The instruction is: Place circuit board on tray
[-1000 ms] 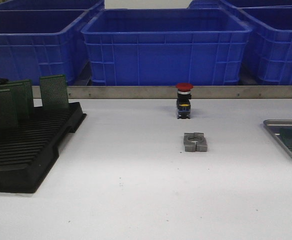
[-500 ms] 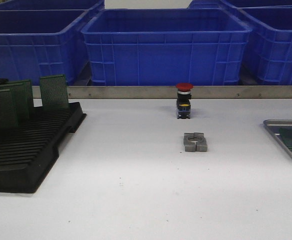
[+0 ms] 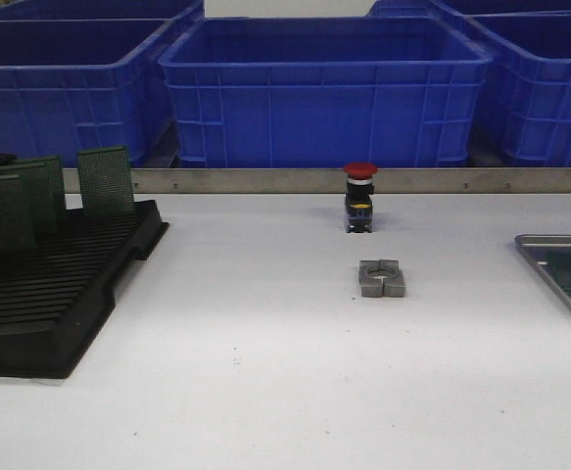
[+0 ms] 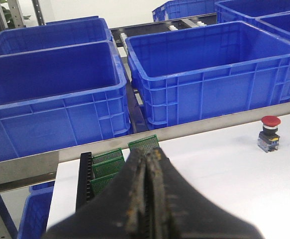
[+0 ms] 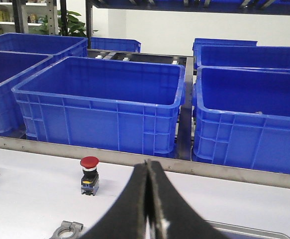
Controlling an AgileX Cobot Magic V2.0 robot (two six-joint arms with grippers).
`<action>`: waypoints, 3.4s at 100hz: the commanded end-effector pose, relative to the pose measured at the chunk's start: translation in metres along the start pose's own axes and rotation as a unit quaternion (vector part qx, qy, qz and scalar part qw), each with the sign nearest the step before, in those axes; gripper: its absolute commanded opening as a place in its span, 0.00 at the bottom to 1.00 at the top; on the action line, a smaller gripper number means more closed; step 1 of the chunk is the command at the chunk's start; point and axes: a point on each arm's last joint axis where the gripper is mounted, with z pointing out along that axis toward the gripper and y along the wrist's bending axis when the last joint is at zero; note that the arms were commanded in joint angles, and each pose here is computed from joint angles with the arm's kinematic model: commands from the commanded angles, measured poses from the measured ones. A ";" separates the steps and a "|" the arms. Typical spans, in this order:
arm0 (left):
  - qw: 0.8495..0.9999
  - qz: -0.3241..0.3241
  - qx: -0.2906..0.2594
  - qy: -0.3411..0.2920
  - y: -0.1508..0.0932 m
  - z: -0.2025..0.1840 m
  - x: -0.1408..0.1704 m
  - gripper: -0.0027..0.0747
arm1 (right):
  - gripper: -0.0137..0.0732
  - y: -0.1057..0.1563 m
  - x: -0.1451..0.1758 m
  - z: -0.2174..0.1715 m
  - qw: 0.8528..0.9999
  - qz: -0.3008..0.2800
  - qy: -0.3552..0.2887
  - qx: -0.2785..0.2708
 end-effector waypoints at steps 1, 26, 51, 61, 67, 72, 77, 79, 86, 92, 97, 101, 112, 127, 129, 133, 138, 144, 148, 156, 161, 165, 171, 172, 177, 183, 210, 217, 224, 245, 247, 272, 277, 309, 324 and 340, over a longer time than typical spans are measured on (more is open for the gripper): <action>0.998 -0.009 -0.027 -0.048 0.005 -0.001 -0.016 0.01 | 0.08 -0.003 -0.011 0.000 1.000 0.000 -0.021 0.018; 0.997 0.016 -0.046 -0.060 0.008 -0.009 -0.014 0.01 | 0.08 -0.003 -0.011 0.000 1.000 0.000 -0.021 0.018; 0.995 0.007 -0.075 -0.071 0.009 -0.025 0.012 0.01 | 0.08 -0.003 -0.011 0.000 1.000 0.000 -0.021 0.018; 0.993 0.010 -0.091 -0.073 0.009 -0.032 0.030 0.01 | 0.08 -0.003 -0.011 0.000 1.000 0.000 -0.021 0.018; 0.993 0.011 -0.095 -0.076 0.009 -0.035 0.043 0.01 | 0.08 -0.003 -0.011 0.000 1.000 0.000 -0.021 0.018; 0.992 0.011 -0.095 -0.079 0.008 -0.038 0.053 0.01 | 0.08 -0.003 -0.011 0.000 1.000 0.000 -0.021 0.018; 0.992 0.012 -0.095 -0.084 0.007 -0.040 0.063 0.01 | 0.08 -0.003 -0.011 0.000 1.000 0.000 -0.021 0.018; 0.992 0.012 -0.095 -0.088 0.006 -0.040 0.067 0.01 | 0.08 -0.003 -0.011 0.000 1.000 0.000 -0.021 0.018; 0.990 0.013 -0.095 -0.099 0.005 -0.042 0.080 0.01 | 0.08 -0.003 -0.011 0.000 1.000 0.000 -0.021 0.018; 0.989 0.014 -0.094 -0.109 0.005 -0.041 0.089 0.01 | 0.08 -0.003 -0.011 0.000 1.000 0.000 -0.021 0.018; 0.989 0.015 -0.094 -0.116 0.005 -0.039 0.093 0.01 | 0.08 -0.003 -0.011 0.000 1.000 0.000 -0.021 0.018; 0.990 0.014 -0.094 -0.102 0.005 -0.039 0.095 0.01 | 0.08 -0.003 -0.011 0.000 1.000 0.000 -0.021 0.018; 0.990 0.014 -0.094 -0.105 0.005 -0.039 0.095 0.01 | 0.08 -0.003 -0.011 0.000 1.000 0.000 -0.021 0.018; 0.990 0.010 -0.094 -0.103 0.005 -0.039 0.095 0.01 | 0.08 -0.003 -0.011 0.000 1.000 0.000 -0.021 0.018; 0.990 0.010 -0.094 -0.103 0.005 -0.039 0.095 0.01 | 0.08 -0.003 -0.011 0.000 1.000 0.000 -0.021 0.018; 0.990 0.010 -0.094 -0.103 0.005 -0.039 0.095 0.01 | 0.08 -0.003 -0.011 0.000 1.000 0.000 -0.021 0.018; 0.990 0.010 -0.094 -0.103 0.005 -0.039 0.095 0.01 | 0.08 -0.003 -0.011 0.000 1.000 0.000 -0.021 0.018; 0.990 0.010 -0.094 -0.103 0.005 -0.039 0.095 0.01 | 0.08 -0.003 -0.011 0.000 1.000 0.000 -0.021 0.018; 0.990 0.010 -0.094 -0.103 0.005 -0.039 0.095 0.01 | 0.08 -0.003 -0.011 0.000 1.000 0.000 -0.021 0.018; 0.990 0.010 -0.094 -0.103 0.005 -0.039 0.095 0.01 | 0.08 -0.003 -0.011 0.000 1.000 0.000 -0.021 0.018; 0.990 0.010 -0.094 -0.103 0.005 -0.039 0.095 0.01 | 0.08 -0.003 -0.011 0.000 1.000 0.000 -0.021 0.018; 0.990 0.010 -0.094 -0.103 0.005 -0.039 0.095 0.01 | 0.08 -0.003 -0.011 0.000 1.000 0.000 -0.021 0.018; 0.990 0.010 -0.094 -0.103 0.005 -0.039 0.095 0.01 | 0.08 -0.003 -0.011 0.000 1.000 0.000 -0.021 0.018; 0.990 0.010 -0.094 -0.103 0.005 -0.039 0.095 0.01 | 0.08 -0.003 -0.011 0.000 1.000 0.000 -0.021 0.018; 0.990 0.010 -0.094 -0.103 0.005 -0.039 0.095 0.01 | 0.08 -0.003 -0.011 0.000 1.000 0.000 -0.021 0.018; 0.990 0.010 -0.094 -0.103 0.005 -0.039 0.095 0.01 | 0.08 -0.003 -0.011 0.000 1.000 0.000 -0.021 0.018; 0.990 0.010 -0.094 -0.103 0.005 -0.039 0.095 0.01 | 0.08 -0.003 -0.011 0.000 1.000 0.000 -0.021 0.018; 0.990 0.010 -0.094 -0.103 0.005 -0.039 0.095 0.01 | 0.08 -0.003 -0.011 0.000 1.000 0.000 -0.021 0.018; 0.990 0.010 -0.094 -0.103 0.005 -0.039 0.095 0.01 | 0.08 -0.003 -0.011 0.000 1.000 0.000 -0.021 0.018; 0.990 0.010 -0.094 -0.103 0.005 -0.039 0.095 0.01 | 0.08 -0.003 -0.009 -0.001 0.999 -0.029 -0.013 0.015; 0.990 0.010 -0.094 -0.103 0.005 -0.039 0.095 0.01 | 0.08 -0.003 -0.009 -0.002 0.999 -0.029 -0.013 0.015; 0.990 0.010 -0.094 -0.103 0.005 -0.039 0.095 0.01 | 0.08 -0.005 -0.011 -0.012 0.999 -0.006 -0.029 0.036; 0.990 0.010 -0.094 -0.103 0.005 -0.039 0.095 0.01 | 0.08 -0.006 -0.010 -0.014 0.999 -0.005 -0.031 0.040; 0.990 0.010 -0.094 -0.103 0.005 -0.039 0.095 0.01 | 0.08 -0.007 0.014 -0.019 0.997 0.003 -0.061 0.046; 0.990 0.010 -0.094 -0.103 0.005 -0.039 0.095 0.01 | 0.08 -0.007 0.029 -0.024 0.995 0.000 -0.092 0.045; 0.990 0.010 -0.094 -0.103 0.005 -0.039 0.095 0.01 | 0.08 -0.007 0.045 -0.023 0.994 0.003 -0.104 0.043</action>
